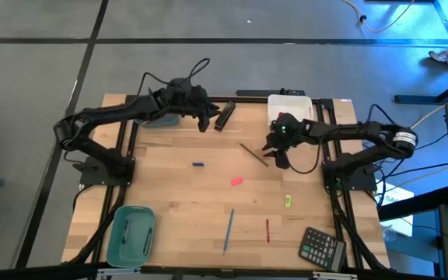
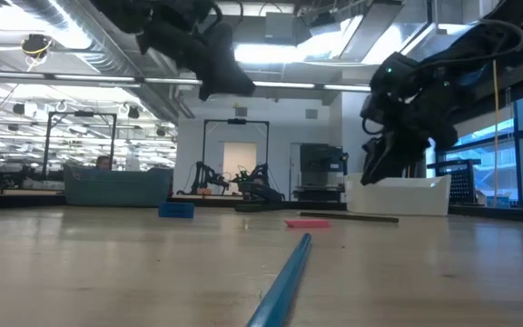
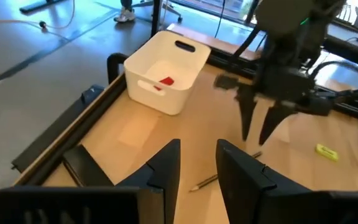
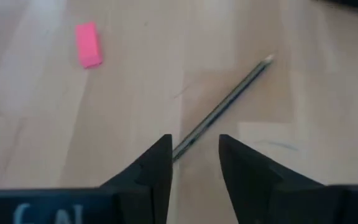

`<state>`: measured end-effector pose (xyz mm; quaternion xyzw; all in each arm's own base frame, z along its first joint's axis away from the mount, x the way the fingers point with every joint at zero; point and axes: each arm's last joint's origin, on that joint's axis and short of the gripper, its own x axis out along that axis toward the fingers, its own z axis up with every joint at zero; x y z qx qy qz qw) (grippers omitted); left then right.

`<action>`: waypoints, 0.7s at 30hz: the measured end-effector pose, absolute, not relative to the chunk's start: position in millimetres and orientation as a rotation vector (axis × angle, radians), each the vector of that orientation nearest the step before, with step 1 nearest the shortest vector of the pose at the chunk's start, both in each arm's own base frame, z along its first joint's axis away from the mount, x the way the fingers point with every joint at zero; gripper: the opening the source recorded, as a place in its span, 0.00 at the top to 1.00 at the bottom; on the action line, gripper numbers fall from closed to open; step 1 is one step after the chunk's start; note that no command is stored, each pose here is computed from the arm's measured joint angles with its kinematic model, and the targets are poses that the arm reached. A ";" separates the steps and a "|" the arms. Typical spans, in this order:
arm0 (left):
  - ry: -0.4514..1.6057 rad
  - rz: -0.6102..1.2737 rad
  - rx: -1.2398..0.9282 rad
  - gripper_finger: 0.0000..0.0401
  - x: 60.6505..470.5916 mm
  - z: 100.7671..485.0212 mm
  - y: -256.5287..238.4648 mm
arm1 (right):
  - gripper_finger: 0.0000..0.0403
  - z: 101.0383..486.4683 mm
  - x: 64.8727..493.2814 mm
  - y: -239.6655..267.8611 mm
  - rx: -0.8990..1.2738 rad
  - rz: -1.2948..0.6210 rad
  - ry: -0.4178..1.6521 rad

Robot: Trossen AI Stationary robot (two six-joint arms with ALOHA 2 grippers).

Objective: Sort crayons/erasers/pens/pencils in bins
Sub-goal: Put the pink eraser into the white bin

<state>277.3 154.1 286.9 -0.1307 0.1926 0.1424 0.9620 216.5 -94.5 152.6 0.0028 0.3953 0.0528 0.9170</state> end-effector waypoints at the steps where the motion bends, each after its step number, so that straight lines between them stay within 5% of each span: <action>1: 0.388 0.296 -0.257 0.76 274.6 292.1 148.6 | 0.67 150.7 217.8 -92.5 0.012 0.124 0.829; 10: 0.500 0.474 -0.218 0.77 226.3 318.8 127.3 | 0.66 167.7 261.2 -68.9 -0.094 0.233 0.759; 21: 0.747 0.228 -0.158 0.73 226.4 301.4 90.7 | 0.43 150.0 338.9 -16.0 -0.205 0.323 0.906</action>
